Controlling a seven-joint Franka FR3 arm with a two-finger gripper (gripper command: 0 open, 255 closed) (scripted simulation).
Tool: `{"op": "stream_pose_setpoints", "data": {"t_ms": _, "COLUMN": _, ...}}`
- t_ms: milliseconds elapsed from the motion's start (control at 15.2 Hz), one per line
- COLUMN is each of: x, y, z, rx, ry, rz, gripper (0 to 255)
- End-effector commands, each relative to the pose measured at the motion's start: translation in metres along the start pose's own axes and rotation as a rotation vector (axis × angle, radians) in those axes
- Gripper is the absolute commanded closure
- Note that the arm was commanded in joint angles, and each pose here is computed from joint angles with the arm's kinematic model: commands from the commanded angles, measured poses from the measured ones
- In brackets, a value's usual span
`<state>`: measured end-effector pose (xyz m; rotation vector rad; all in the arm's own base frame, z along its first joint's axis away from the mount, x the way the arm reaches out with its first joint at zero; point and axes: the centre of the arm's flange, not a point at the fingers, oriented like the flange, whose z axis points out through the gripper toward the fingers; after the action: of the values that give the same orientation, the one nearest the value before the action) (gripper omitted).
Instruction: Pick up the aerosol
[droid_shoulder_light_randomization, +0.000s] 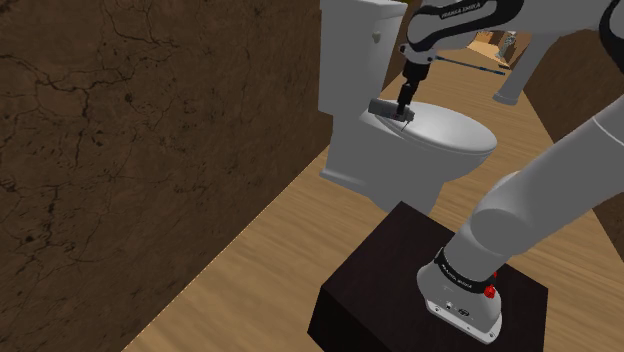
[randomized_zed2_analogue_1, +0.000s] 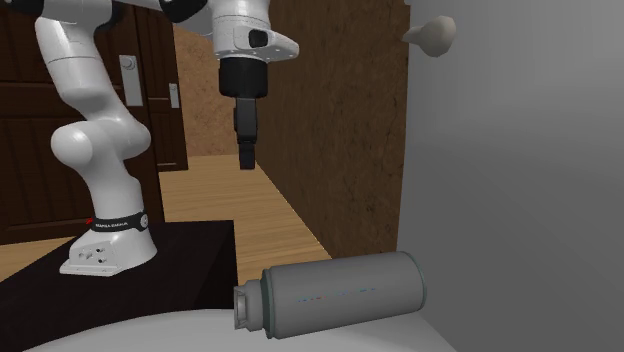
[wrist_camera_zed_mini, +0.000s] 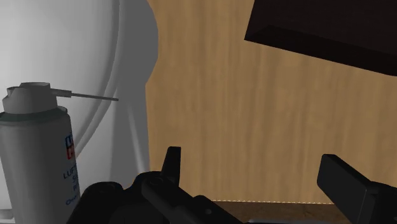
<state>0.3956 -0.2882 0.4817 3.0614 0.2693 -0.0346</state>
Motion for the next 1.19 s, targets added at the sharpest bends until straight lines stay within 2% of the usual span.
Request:
{"op": "stream_pose_setpoints", "data": {"t_ms": 0, "x": 0.005, "y": 0.027, "z": 0.007, "rx": -0.001, "ry": 0.005, "rz": -0.005, "gripper": 0}}
{"op": "stream_pose_setpoints", "data": {"t_ms": 990, "x": 0.048, "y": 0.21, "z": 0.07, "rx": 0.009, "ry": 0.04, "rz": -0.031, "gripper": 0}}
{"op": "stream_pose_setpoints", "data": {"t_ms": 1122, "x": 0.049, "y": 0.213, "z": 0.076, "rx": 0.009, "ry": 0.041, "rz": -0.032, "gripper": 0}}
